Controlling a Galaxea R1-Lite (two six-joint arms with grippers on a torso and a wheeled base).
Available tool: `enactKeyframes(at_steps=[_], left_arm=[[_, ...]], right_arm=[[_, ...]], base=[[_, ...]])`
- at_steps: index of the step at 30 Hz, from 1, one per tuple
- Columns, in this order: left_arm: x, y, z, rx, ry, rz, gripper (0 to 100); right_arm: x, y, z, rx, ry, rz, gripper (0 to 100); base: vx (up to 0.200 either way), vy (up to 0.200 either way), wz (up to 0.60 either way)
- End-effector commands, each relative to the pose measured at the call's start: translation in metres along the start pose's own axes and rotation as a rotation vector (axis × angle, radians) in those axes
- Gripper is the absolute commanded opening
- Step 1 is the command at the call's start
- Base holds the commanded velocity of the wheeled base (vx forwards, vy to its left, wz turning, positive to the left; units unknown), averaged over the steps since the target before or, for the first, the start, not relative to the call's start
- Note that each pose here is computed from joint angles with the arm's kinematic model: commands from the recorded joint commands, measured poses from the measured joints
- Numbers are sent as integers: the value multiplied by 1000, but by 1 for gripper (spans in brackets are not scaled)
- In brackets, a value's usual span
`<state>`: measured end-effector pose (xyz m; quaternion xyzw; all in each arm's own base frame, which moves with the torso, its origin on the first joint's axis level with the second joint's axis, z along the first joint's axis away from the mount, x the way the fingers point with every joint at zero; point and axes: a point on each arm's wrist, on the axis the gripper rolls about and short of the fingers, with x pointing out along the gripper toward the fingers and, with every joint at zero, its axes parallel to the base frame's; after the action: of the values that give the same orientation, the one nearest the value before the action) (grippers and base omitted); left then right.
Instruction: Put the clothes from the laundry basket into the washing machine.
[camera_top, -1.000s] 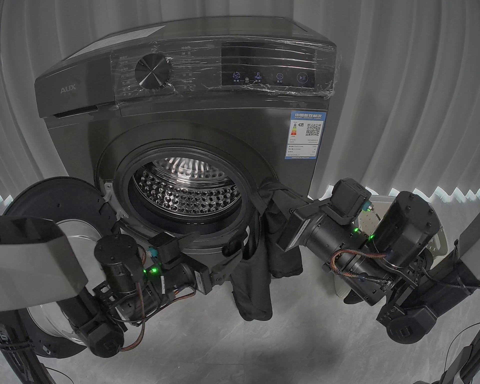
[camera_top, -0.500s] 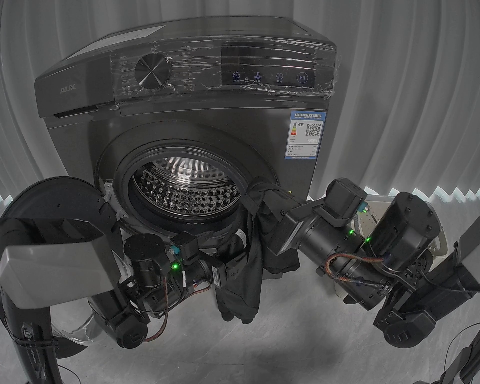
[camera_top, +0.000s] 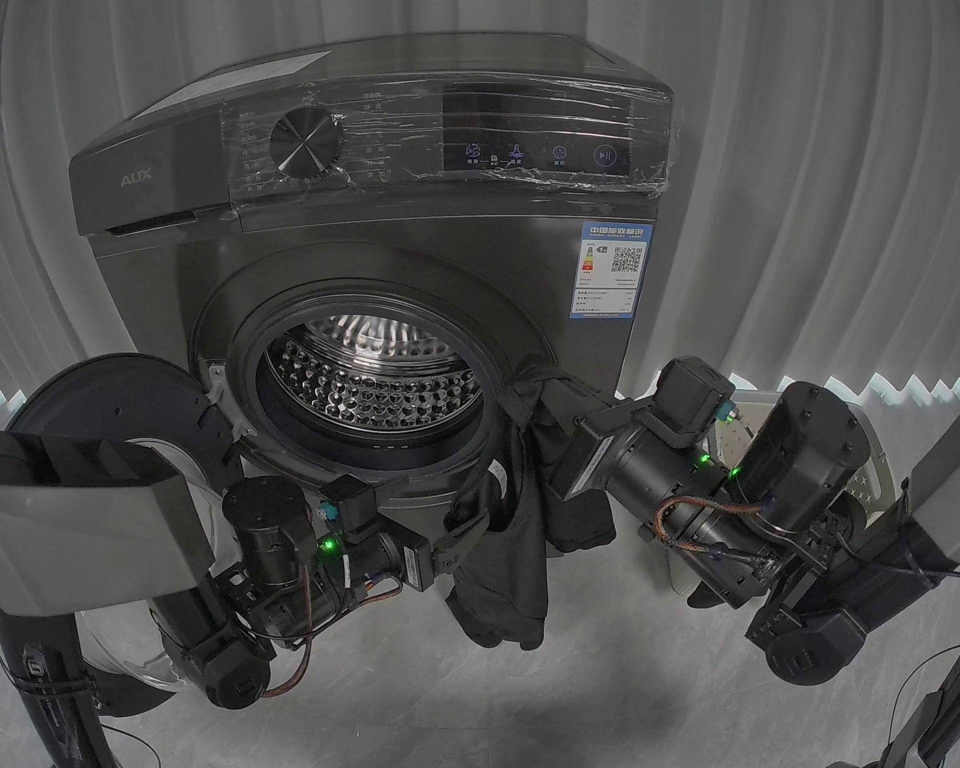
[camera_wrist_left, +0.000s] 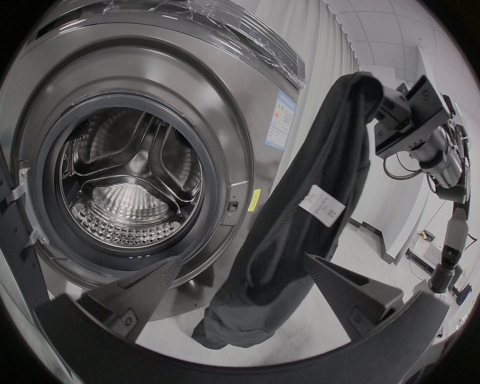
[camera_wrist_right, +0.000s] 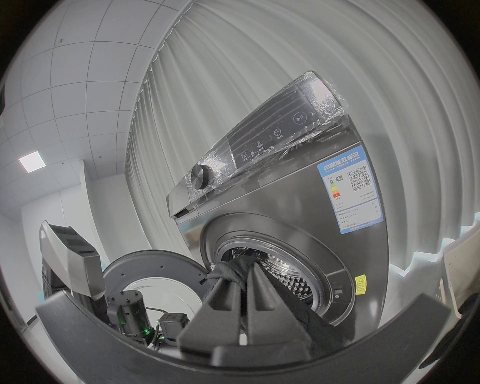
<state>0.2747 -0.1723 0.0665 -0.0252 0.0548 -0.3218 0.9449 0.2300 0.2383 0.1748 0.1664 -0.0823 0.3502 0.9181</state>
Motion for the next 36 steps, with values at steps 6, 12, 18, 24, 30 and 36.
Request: enactKeyframes(at_steps=[6, 12, 18, 24, 30, 36], left_arm=[[6, -14, -11, 1, 29, -40, 100], [38, -9, -23, 2, -7, 114, 100], [46, -10, -28, 1, -10, 141, 100], [52, -15, -33, 1, -8, 124, 100], [68, -15, -42, -7, -23, 125, 100], [85, -10, -44, -14, -63, 144, 0]], right_arm=[[6, -1, -8, -2, 10, -3, 0], [8, 3, -6, 3, 1, 9, 0], [8, 5, -7, 5, 0, 14, 0], [10, 5, -6, 5, -6, 15, 0], [10, 10, -9, 11, -1, 28, 0], [10, 12, -9, 14, -1, 34, 0]], base=[[0, 0, 0], [0, 0, 0], [0, 0, 0], [0, 0, 0], [0, 0, 0], [0, 0, 0]])
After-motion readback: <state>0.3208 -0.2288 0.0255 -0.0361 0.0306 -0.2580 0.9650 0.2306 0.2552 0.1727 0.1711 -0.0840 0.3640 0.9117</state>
